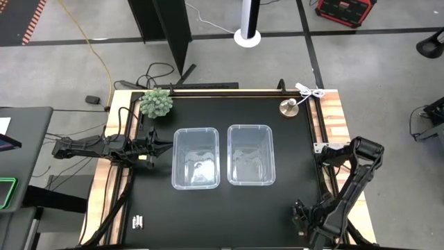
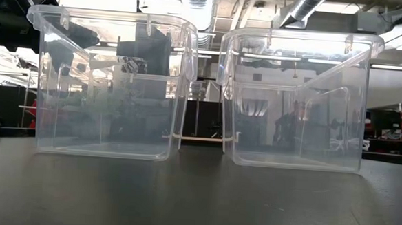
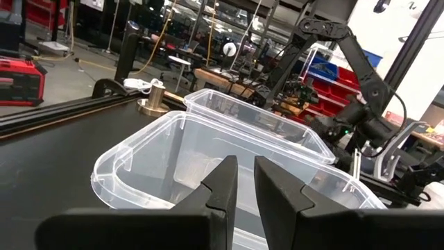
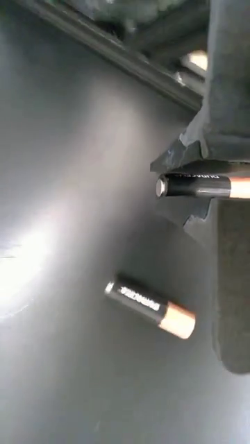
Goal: Sort batteries
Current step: Put the right brown battery into the right transparent bin, then put the top brown battery into the right transparent bin
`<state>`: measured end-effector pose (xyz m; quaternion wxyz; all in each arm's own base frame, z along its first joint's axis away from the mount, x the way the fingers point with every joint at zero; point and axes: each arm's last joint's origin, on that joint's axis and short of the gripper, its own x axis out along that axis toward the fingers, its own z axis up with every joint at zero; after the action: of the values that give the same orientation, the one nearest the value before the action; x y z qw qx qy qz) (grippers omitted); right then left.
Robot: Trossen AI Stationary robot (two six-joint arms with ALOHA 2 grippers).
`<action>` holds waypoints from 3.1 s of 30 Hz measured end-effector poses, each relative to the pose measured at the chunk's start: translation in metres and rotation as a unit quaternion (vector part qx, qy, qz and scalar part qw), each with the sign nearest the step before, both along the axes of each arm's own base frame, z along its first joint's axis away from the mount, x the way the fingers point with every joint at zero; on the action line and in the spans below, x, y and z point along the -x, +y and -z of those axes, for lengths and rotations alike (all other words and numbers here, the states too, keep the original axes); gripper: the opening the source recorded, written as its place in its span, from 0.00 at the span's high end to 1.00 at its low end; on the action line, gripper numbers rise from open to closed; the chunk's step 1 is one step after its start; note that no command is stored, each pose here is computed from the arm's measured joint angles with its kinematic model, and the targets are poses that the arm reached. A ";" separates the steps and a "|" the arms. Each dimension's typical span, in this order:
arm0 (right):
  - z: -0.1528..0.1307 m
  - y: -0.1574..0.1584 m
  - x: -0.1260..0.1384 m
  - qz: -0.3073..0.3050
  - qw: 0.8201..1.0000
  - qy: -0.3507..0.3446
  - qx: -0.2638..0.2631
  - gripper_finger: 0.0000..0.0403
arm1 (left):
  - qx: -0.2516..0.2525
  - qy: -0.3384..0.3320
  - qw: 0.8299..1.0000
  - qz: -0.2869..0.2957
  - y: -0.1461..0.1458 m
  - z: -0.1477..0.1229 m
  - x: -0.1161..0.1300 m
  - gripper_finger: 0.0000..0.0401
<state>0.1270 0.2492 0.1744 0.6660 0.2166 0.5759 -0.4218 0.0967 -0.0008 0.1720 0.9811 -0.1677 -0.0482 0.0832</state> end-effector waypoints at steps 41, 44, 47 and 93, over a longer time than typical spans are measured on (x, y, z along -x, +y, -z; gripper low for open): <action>-0.165 -0.185 -0.180 -0.417 0.899 -0.109 0.079 0.95 | -0.120 -0.031 0.990 0.074 -0.010 -0.096 0.000 0.67; -0.157 -0.198 -0.175 -0.420 0.895 -0.130 0.074 0.95 | -0.133 -0.009 0.988 0.075 -0.012 -0.115 -0.011 0.64; -0.150 -0.208 -0.164 -0.417 0.894 -0.152 0.069 0.95 | -0.148 0.015 0.986 0.077 -0.014 -0.135 -0.023 0.64; -0.116 -0.083 -0.006 -0.305 0.935 -0.174 -0.040 0.30 | -0.120 0.424 0.892 0.099 -0.120 -0.154 -0.071 0.64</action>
<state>0.1327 0.1666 0.2909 0.8431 0.1270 0.5059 -0.1307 0.1682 -0.1205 0.3264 0.9243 -0.0014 0.3793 0.0427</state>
